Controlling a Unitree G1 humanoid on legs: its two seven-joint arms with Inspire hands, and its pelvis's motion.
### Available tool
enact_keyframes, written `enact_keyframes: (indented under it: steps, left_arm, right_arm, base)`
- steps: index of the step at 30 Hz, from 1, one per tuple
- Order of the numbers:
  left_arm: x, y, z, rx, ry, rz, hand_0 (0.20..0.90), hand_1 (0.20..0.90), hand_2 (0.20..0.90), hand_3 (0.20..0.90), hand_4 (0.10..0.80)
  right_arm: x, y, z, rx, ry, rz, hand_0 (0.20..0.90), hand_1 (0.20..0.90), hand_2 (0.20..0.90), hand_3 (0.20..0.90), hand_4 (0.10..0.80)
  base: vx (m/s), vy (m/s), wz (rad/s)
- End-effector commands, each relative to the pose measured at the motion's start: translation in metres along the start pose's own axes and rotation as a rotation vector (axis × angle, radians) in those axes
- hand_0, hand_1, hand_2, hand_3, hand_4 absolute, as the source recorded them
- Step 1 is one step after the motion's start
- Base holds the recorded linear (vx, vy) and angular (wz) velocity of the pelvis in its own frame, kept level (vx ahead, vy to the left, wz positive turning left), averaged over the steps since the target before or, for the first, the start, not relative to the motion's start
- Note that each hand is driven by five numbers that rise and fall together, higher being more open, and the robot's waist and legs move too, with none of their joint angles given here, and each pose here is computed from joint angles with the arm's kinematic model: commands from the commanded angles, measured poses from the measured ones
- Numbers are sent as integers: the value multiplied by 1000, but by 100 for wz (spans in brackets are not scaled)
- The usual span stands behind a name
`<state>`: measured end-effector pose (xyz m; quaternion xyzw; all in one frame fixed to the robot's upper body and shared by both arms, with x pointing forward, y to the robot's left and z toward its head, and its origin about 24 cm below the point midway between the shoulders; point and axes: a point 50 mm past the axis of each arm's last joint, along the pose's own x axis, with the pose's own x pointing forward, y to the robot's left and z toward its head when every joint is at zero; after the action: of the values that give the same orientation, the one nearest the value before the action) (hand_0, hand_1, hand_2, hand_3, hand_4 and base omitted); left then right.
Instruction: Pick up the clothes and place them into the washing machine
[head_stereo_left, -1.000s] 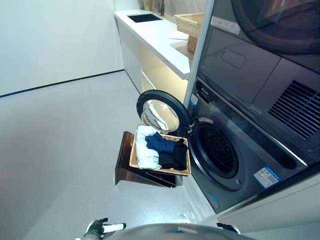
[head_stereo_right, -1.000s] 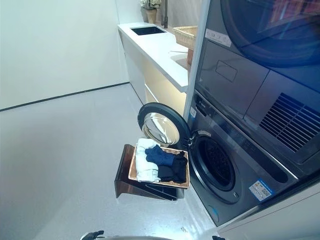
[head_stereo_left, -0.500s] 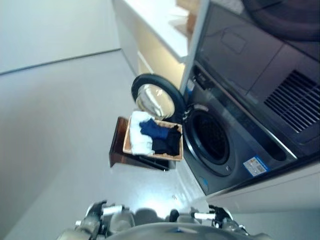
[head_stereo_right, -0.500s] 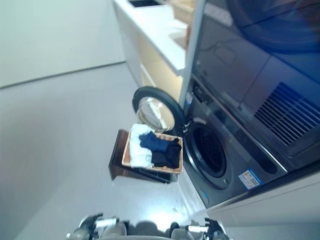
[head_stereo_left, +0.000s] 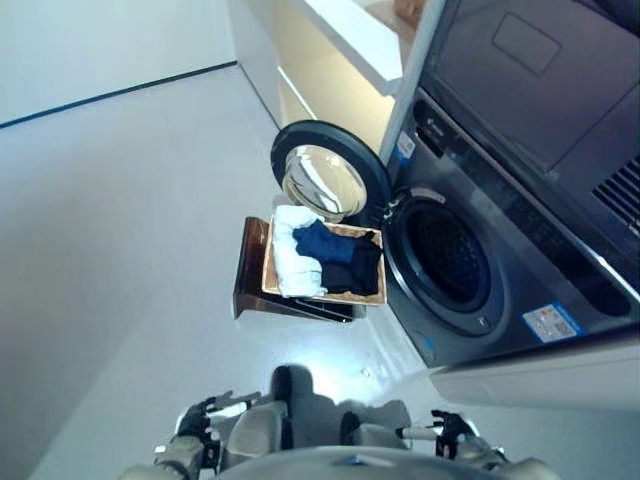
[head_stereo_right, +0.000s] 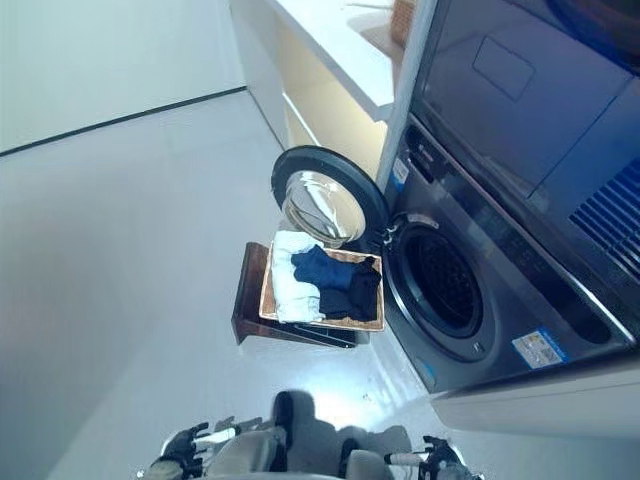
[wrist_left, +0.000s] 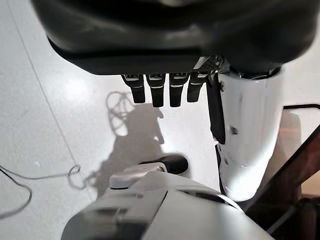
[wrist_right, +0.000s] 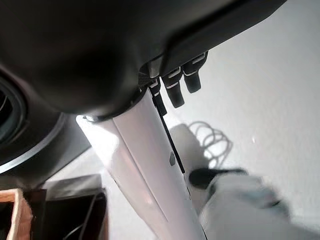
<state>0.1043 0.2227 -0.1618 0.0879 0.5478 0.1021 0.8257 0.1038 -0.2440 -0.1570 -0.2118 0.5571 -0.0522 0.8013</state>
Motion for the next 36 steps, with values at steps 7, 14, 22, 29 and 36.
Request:
enact_keyframes:
  steps: [7, 14, 22, 29, 36]
  left_arm:
    - [3, -13, 38, 56, -101, -9, 900, 900, 900, 900, 800]
    - [3, -5, 29, 106, -64, -13, 900, 900, 900, 900, 800]
    - [5, 9, 33, 147, -62, 32, 900, 900, 900, 900, 800]
    - [4, 6, 30, 133, -52, 55, 900, 900, 900, 900, 800]
    - [3, -3, 30, 176, -67, 32, 900, 900, 900, 900, 800]
  right_arm:
    - [4, -18, 25, -66, -83, -71, 900, 900, 900, 900, 800]
    - [4, -20, 25, -53, -80, -64, 900, 900, 900, 900, 800]
    - [3, -9, 27, -93, -103, -30, 900, 900, 900, 900, 800]
    - [2, 1, 29, -232, -123, -6, 900, 900, 900, 900, 800]
    - [3, -6, 53, -310, -221, -50, 900, 900, 900, 900, 800]
  base:
    - [118, 49, -1]
    - [142, 132, 0]
    - [201, 57, 20]
    - [144, -113, 15]
    - [35, -33, 13]
